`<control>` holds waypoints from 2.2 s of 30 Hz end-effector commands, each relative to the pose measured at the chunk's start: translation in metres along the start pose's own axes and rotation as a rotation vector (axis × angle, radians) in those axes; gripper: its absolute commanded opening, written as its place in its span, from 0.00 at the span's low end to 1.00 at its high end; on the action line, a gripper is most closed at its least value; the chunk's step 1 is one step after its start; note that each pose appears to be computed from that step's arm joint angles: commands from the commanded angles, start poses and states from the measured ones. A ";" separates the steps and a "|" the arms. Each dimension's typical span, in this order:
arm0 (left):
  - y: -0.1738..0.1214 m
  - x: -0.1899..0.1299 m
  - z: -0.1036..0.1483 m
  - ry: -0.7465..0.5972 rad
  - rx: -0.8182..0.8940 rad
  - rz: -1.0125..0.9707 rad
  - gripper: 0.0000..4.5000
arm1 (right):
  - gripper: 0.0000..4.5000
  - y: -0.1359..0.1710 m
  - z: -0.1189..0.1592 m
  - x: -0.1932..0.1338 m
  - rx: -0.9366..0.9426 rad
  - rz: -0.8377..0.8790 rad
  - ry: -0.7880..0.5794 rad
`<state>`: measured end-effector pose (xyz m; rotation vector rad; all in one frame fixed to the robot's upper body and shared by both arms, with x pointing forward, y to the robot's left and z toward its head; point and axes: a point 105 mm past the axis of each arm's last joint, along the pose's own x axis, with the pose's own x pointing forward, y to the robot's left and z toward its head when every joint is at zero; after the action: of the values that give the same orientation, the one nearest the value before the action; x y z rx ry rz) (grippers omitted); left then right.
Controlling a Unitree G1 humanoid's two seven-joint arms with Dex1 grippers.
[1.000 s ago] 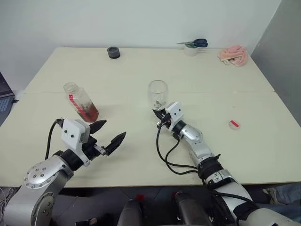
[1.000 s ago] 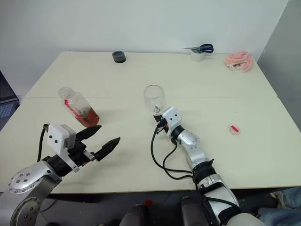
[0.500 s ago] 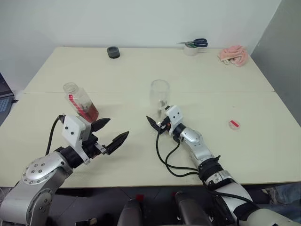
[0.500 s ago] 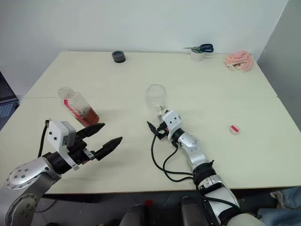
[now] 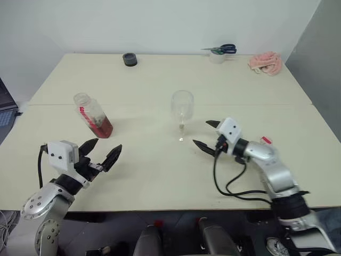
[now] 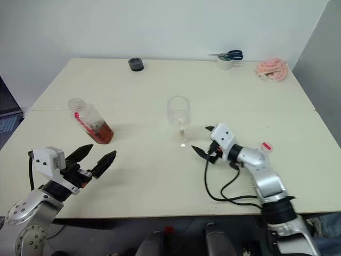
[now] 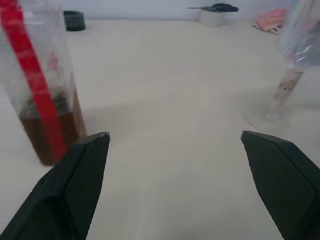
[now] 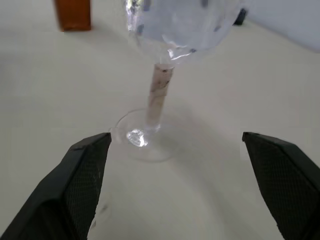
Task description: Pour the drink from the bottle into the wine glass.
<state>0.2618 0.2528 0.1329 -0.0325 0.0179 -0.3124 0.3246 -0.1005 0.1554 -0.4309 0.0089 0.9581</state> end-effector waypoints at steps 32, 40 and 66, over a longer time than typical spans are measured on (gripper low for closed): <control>0.075 0.038 0.071 -0.123 0.150 0.116 1.00 | 0.99 -0.017 0.186 -0.022 -0.101 0.399 -0.283; 0.078 0.058 0.071 -0.127 0.175 0.119 1.00 | 0.99 -0.021 0.187 -0.016 -0.116 0.385 -0.287; 0.070 0.081 0.065 -0.184 0.143 0.162 1.00 | 0.99 -0.025 0.181 -0.007 -0.157 0.351 -0.271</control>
<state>0.3678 0.2959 0.1755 0.0635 -0.1096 -0.1582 0.3128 -0.0556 0.3206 -0.4162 -0.1914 1.3611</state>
